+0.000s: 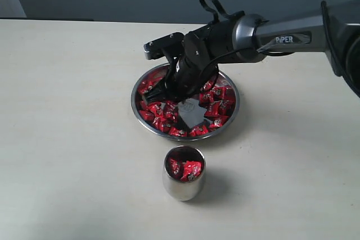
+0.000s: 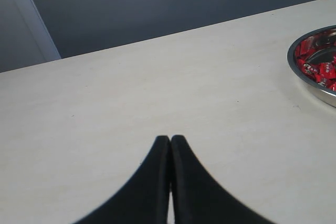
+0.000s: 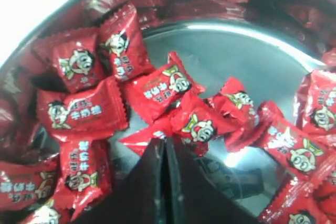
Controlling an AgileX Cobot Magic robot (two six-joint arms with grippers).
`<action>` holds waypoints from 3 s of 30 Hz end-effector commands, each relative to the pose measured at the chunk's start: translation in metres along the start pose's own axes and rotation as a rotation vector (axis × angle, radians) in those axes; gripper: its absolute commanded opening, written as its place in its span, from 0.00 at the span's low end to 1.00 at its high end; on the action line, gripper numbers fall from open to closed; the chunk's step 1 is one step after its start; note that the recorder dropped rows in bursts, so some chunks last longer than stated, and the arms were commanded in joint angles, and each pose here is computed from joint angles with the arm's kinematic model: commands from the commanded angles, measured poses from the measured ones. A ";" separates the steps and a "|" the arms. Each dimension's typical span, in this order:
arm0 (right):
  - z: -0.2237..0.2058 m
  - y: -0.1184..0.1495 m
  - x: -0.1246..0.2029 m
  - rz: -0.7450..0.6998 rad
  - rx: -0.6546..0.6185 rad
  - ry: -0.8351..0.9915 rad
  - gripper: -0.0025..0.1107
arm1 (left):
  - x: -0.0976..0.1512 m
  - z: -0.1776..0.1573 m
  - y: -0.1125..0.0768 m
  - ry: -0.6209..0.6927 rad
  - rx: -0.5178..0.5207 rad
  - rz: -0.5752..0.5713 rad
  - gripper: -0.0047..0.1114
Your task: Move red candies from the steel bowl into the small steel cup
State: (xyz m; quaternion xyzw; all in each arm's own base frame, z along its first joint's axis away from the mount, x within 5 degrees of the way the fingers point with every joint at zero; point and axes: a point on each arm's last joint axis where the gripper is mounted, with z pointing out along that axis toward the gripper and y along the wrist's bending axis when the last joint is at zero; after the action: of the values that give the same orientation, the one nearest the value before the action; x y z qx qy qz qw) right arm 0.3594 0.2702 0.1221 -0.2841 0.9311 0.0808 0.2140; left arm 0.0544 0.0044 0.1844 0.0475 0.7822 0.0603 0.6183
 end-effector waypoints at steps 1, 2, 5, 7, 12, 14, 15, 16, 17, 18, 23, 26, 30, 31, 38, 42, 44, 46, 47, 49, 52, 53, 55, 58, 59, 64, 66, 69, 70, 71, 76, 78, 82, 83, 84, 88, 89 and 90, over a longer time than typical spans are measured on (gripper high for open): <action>-0.027 -0.002 -0.012 0.000 0.002 -0.051 0.02 | -0.001 0.000 0.000 -0.012 0.000 -0.006 0.04; -0.033 -0.002 -0.014 0.000 0.002 -0.056 0.02 | -0.001 0.000 0.000 -0.012 0.000 -0.006 0.04; -0.051 -0.001 -0.017 -0.002 0.000 -0.063 0.02 | -0.001 0.000 0.000 -0.012 0.000 -0.006 0.04; -0.058 -0.001 -0.017 -0.002 0.000 -0.054 0.02 | -0.001 0.000 0.000 -0.012 0.000 -0.006 0.04; -0.070 -0.001 -0.008 -0.031 0.004 0.065 0.02 | -0.001 0.000 0.000 -0.012 0.000 -0.006 0.04; -0.076 0.001 -0.004 -0.064 -0.018 0.115 0.02 | -0.001 0.000 0.000 -0.012 0.000 -0.006 0.04; -0.079 0.003 -0.002 -0.076 -0.041 0.139 0.02 | -0.001 0.000 0.000 -0.012 0.000 -0.006 0.04; -0.084 0.006 -0.001 -0.080 -0.070 0.152 0.02 | -0.001 0.000 0.000 -0.012 0.000 -0.006 0.04; -0.090 0.010 0.000 -0.071 -0.116 0.159 0.02 | -0.001 0.000 0.000 -0.012 0.000 -0.006 0.04; -0.095 0.013 -0.001 -0.048 -0.159 0.153 0.02 | -0.001 0.000 0.000 -0.012 0.000 -0.006 0.04; -0.122 0.023 -0.018 0.113 -0.311 -0.011 0.02 | -0.001 0.000 0.000 -0.012 0.000 -0.006 0.04; -0.132 0.022 -0.030 0.188 -0.374 -0.121 0.02 | -0.001 0.000 0.000 -0.012 0.000 -0.006 0.04; -0.140 0.016 -0.040 0.333 -0.504 -0.195 0.02 | -0.001 0.000 0.000 -0.012 0.000 -0.006 0.04; -0.141 0.013 -0.042 0.373 -0.523 -0.209 0.02 | -0.001 0.000 0.000 -0.012 0.000 -0.006 0.04; -0.148 -0.020 -0.057 0.657 -0.592 -0.337 0.02 | -0.001 0.000 0.000 -0.012 0.000 -0.006 0.04; -0.150 -0.037 -0.058 0.720 -0.608 -0.350 0.02 | -0.001 0.000 0.000 -0.012 0.000 -0.006 0.04; -0.149 -0.039 -0.054 0.601 -0.581 -0.337 0.02 | -0.001 0.000 0.000 -0.012 0.000 -0.006 0.04; -0.144 -0.037 -0.041 0.392 -0.522 -0.243 0.02 | -0.001 0.000 0.000 -0.012 0.000 -0.006 0.04; -0.143 -0.034 -0.036 0.339 -0.524 -0.186 0.02 | -0.001 0.000 0.000 -0.012 0.000 -0.006 0.04; -0.141 -0.026 -0.020 0.207 -0.521 -0.035 0.02 | -0.001 0.000 0.000 -0.012 0.000 -0.006 0.04; -0.143 -0.015 -0.006 0.089 -0.540 0.113 0.02 | -0.001 0.000 0.000 -0.012 0.000 -0.006 0.04; -0.143 -0.012 -0.002 0.053 -0.541 0.153 0.02 | -0.001 0.000 0.000 -0.012 0.000 -0.006 0.04; -0.143 -0.006 0.005 -0.008 -0.533 0.224 0.02 | -0.001 0.000 0.000 -0.012 0.000 -0.006 0.04; -0.142 0.003 0.011 -0.089 -0.504 0.289 0.02 | -0.001 0.000 0.000 -0.012 0.000 -0.006 0.04; -0.142 0.006 0.012 -0.106 -0.495 0.295 0.02 | -0.001 0.000 0.000 -0.012 0.000 -0.006 0.04; -0.140 0.026 0.018 -0.206 -0.419 0.347 0.02 | -0.001 0.000 0.000 -0.012 0.000 -0.006 0.04; -0.139 0.032 0.020 -0.224 -0.398 0.362 0.02 | -0.001 0.000 0.000 -0.012 0.000 -0.006 0.04; -0.132 0.040 0.033 -0.249 -0.386 0.416 0.02 | -0.001 0.000 0.000 -0.012 0.000 -0.006 0.04; -0.126 0.040 0.042 -0.249 -0.386 0.455 0.02 | -0.001 0.000 0.000 -0.012 0.000 -0.006 0.04; -0.124 0.040 0.046 -0.246 -0.386 0.469 0.02 | -0.001 0.000 0.000 -0.012 0.000 -0.006 0.04; -0.118 0.039 0.057 -0.237 -0.386 0.503 0.05 | -0.001 0.000 0.000 -0.012 0.000 -0.006 0.04; -0.117 0.039 0.057 -0.240 -0.386 0.500 0.21 | -0.001 0.000 0.000 -0.012 0.000 -0.006 0.04; -0.117 0.039 0.056 -0.243 -0.383 0.493 0.33 | -0.001 0.000 0.000 -0.012 0.000 -0.006 0.04; -0.117 0.038 0.055 -0.250 -0.368 0.476 0.33 | -0.001 0.000 0.000 -0.012 0.000 -0.006 0.04; -0.116 0.034 0.050 -0.256 -0.319 0.425 0.33 | -0.001 0.000 0.000 -0.012 0.000 -0.006 0.04; -0.112 0.016 0.022 -0.212 -0.072 0.156 0.33 | -0.001 0.000 0.000 -0.012 0.000 -0.006 0.04; -0.110 0.011 0.014 -0.203 -0.009 0.080 0.33 | -0.001 0.000 0.000 -0.012 0.000 -0.006 0.04; -0.107 0.008 0.008 -0.179 0.035 0.016 0.33 | -0.001 0.000 0.000 -0.012 0.000 -0.006 0.04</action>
State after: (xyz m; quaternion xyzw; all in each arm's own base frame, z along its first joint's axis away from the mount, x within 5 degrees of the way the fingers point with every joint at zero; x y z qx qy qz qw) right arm 0.2895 0.2420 0.2058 -0.3966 0.9091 0.0719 0.1047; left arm 0.0544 0.0044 0.1844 0.0475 0.7822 0.0603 0.6183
